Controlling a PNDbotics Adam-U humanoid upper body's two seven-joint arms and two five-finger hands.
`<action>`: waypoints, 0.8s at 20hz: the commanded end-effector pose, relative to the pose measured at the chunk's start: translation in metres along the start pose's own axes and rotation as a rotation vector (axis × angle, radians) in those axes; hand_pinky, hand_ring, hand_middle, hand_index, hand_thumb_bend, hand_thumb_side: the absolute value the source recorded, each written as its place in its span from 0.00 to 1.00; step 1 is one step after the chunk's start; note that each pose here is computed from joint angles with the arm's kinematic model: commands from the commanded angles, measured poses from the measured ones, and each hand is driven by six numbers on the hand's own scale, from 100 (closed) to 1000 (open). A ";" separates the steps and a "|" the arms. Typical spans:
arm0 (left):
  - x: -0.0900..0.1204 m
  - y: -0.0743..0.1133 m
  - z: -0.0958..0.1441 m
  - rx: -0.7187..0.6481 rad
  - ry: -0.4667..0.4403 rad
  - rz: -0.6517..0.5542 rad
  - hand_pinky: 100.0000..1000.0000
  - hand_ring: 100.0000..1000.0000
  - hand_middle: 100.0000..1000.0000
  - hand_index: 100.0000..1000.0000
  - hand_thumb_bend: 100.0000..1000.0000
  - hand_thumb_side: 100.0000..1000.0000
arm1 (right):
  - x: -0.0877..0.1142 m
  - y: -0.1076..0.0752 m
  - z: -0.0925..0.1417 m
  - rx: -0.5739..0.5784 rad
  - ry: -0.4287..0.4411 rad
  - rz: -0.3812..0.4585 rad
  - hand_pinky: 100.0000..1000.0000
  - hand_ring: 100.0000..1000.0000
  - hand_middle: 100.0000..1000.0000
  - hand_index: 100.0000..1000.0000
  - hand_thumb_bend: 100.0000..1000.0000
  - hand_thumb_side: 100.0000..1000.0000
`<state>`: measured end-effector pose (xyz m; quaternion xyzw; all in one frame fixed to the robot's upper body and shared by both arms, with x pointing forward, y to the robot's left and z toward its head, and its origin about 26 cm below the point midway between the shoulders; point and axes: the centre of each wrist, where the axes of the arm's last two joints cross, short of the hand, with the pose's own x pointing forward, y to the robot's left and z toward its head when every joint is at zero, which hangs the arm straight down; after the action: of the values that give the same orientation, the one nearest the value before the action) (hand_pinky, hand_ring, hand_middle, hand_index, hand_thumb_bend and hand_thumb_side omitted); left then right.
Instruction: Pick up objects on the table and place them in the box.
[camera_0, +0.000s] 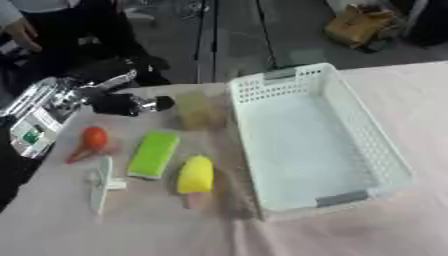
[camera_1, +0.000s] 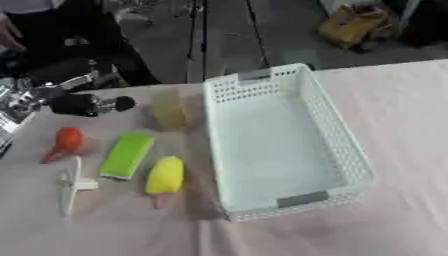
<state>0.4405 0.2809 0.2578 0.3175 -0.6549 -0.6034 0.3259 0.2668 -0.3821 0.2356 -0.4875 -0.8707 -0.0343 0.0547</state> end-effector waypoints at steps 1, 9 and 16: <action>-0.004 0.015 0.001 0.046 0.021 -0.008 1.00 1.00 1.00 1.00 0.59 1.00 | 0.004 0.000 -0.008 -0.020 -0.028 -0.018 0.83 0.84 0.73 0.74 0.00 1.00; -0.006 0.013 -0.004 0.060 0.032 0.021 1.00 1.00 1.00 1.00 0.59 1.00 | 0.006 0.003 -0.008 -0.026 -0.026 -0.029 0.83 0.84 0.73 0.74 0.00 1.00; -0.015 0.015 -0.006 0.004 0.041 -0.009 1.00 1.00 1.00 1.00 0.60 1.00 | 0.008 0.007 -0.009 -0.033 -0.025 -0.045 0.83 0.84 0.72 0.73 0.00 1.00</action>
<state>0.4540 0.2837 0.2554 0.3188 -0.6489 -0.5985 0.3451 0.2712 -0.3748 0.2370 -0.4758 -0.8770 -0.0417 0.0524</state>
